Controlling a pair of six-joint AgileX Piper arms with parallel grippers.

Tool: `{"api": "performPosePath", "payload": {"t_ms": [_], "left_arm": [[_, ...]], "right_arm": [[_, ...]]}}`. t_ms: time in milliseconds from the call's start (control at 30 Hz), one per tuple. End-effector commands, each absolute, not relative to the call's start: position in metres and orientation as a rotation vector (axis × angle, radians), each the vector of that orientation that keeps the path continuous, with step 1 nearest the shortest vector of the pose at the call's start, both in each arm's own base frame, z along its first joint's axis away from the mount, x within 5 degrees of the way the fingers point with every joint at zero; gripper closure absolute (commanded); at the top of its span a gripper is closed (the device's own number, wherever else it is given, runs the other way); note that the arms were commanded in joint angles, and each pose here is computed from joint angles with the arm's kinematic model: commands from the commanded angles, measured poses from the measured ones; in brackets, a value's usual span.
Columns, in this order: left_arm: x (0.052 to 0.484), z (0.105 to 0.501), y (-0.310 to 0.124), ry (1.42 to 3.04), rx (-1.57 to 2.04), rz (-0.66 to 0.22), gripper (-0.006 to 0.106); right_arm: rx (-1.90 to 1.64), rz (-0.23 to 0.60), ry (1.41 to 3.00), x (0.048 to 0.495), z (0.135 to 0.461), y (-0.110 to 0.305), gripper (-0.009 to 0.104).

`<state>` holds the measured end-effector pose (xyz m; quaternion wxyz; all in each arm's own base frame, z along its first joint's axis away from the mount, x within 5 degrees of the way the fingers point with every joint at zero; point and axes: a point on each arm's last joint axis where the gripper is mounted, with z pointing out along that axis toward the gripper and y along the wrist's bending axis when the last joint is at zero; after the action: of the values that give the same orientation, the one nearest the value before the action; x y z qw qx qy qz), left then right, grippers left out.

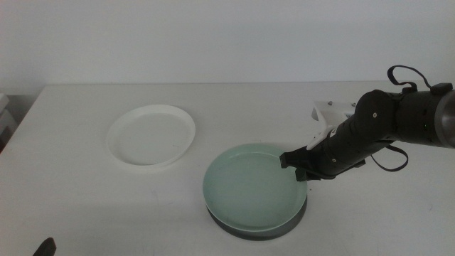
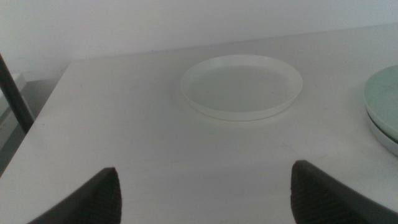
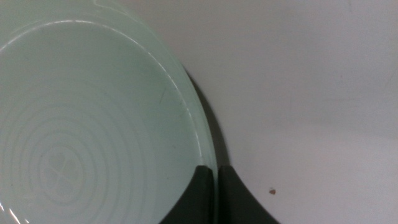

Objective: Stack the three bowls on top of each other.

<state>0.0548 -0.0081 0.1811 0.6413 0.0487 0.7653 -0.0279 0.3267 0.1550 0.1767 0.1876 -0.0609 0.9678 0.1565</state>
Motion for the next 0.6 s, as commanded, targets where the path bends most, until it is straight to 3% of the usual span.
{"api": "performPosePath", "payload": {"t_ms": [0, 100, 333, 467, 567], "left_arm": [[0.055, 0.19, -0.007, 1.658, 0.086, -0.06, -0.004], [0.055, 0.19, -0.007, 1.658, 0.086, -0.06, -0.004], [0.055, 0.19, -0.007, 1.658, 0.086, -0.06, -0.004], [0.055, 0.19, -0.007, 1.658, 0.086, -0.06, -0.004], [0.055, 0.19, -0.007, 1.658, 0.086, -0.06, -0.004]], "right_arm": [[-0.165, 0.473, 2.637, 0.329, 0.201, 0.157, 0.093], [-0.165, 0.475, 2.628, 0.328, 0.204, 0.156, 0.085], [-0.191, 0.486, 2.608, 0.324, 0.219, 0.155, 0.051], [-0.269, 0.484, 2.506, 0.315, 0.262, 0.151, 0.037], [-0.368, 0.46, 2.418, 0.301, 0.302, 0.145, 0.036]]}}
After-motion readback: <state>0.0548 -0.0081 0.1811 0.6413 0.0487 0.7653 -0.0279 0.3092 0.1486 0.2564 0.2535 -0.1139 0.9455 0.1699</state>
